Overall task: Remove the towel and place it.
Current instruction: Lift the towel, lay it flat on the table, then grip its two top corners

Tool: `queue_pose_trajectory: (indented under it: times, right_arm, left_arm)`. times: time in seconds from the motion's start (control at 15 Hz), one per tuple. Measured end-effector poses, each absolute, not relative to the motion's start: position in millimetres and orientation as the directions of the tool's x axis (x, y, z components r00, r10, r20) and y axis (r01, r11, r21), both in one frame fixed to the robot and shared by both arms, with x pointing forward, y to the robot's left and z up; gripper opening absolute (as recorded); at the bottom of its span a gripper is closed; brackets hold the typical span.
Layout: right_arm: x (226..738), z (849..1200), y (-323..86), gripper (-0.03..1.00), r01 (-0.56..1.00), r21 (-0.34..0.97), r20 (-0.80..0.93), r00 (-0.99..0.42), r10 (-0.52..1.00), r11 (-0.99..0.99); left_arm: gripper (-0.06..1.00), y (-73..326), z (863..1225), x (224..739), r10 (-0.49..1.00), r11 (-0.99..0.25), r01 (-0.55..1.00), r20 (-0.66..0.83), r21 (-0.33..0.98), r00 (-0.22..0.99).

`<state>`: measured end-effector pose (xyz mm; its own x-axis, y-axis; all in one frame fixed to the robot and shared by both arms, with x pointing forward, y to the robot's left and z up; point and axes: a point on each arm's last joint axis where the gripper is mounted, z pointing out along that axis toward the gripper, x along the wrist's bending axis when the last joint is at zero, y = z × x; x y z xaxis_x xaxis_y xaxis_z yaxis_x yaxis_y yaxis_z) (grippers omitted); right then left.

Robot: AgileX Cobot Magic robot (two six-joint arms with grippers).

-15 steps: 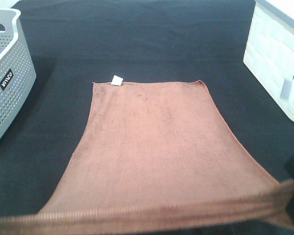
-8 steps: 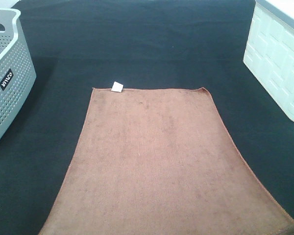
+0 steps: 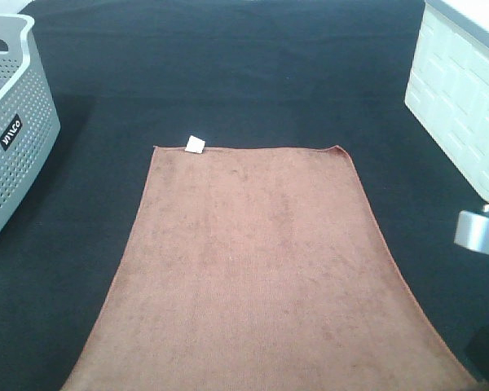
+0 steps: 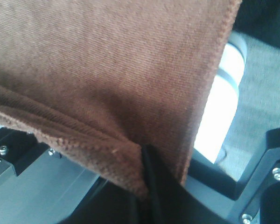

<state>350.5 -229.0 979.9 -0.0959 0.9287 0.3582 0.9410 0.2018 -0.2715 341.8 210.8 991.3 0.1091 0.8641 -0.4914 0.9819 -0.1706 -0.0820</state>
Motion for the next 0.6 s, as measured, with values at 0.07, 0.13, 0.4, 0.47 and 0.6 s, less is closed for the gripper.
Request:
queue_pose_trajectory:
  times: [0.07,0.13,0.4,0.47,0.6]
  right_arm:
    - [354,976,-228,0.00,0.932,-0.301,0.353,-0.088,0.931,0.202]
    - [359,972,-226,0.00,0.922,-0.330,0.349,-0.081,0.934,0.203]
    - [374,958,-222,0.00,0.883,-0.416,0.339,-0.071,0.938,0.217]
    - [377,953,-222,0.00,0.873,-0.436,0.331,-0.072,0.941,0.220]
    - [385,938,-221,0.00,0.862,-0.460,0.312,-0.069,0.947,0.214]
  left_arm:
    - [0.00,211,991,342,0.864,-0.171,0.982,-0.491,-0.083,0.109]
    - [0.00,210,990,343,0.866,-0.170,0.981,-0.489,-0.092,0.105]
    - [0.00,205,969,362,0.895,-0.170,0.960,-0.442,-0.221,0.057]
    - [0.00,202,965,371,0.901,-0.171,0.956,-0.430,-0.239,0.054]
    - [0.00,196,955,394,0.915,-0.194,0.940,-0.396,-0.281,0.070]
